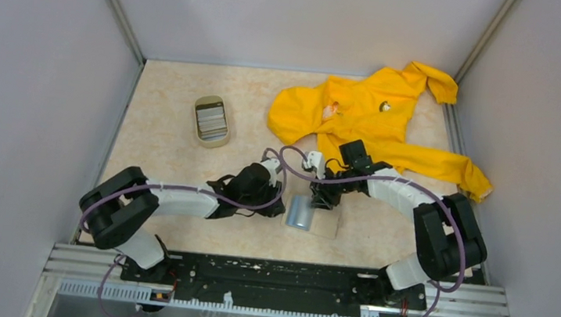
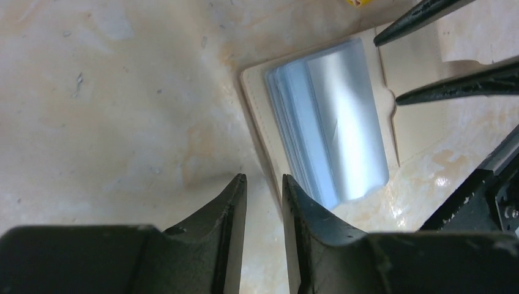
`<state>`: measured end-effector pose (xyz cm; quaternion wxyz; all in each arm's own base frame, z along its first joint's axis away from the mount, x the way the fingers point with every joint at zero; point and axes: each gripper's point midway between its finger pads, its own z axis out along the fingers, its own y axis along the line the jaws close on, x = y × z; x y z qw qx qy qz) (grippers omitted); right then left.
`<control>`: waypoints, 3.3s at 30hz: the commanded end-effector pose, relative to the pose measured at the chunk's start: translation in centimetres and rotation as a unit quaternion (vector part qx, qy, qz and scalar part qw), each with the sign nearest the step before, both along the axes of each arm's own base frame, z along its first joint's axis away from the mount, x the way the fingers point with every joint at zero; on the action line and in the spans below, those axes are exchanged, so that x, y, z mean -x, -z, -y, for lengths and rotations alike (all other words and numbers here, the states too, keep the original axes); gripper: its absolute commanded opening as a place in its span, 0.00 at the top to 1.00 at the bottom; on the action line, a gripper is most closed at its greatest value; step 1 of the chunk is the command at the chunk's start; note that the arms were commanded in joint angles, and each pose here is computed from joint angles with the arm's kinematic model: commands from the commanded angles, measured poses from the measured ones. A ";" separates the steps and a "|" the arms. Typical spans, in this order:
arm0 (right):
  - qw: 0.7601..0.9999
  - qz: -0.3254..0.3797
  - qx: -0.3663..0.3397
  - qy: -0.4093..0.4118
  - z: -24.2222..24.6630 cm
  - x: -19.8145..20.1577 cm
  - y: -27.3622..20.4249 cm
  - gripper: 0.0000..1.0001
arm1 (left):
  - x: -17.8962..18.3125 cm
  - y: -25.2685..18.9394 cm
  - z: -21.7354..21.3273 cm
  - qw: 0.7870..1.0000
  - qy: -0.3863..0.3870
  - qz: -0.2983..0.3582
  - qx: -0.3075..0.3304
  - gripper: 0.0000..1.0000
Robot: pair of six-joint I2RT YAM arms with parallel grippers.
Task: Put the credit cards into the card holder
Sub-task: Turn over the card slot in the card holder.
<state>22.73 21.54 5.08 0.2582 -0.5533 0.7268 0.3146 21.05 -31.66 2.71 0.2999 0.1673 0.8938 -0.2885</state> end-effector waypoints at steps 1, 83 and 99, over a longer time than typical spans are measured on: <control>0.999 0.023 -0.033 -0.020 -0.8 -0.8 -2.5 0.63 | 0.7 -2.6 -0.6 0.999 0.002 0.019 0.040 0.66; 0.995 -0.019 0.071 -0.067 0.8 1.3 2.7 0.88 | 4.7 -3.2 6.5 0.966 0.119 -0.106 0.205 0.53; 0.999 0.033 -0.012 0.003 1.5 -1.6 -3.8 0.83 | 2.4 -6.2 9.3 0.954 0.118 -0.063 0.267 0.49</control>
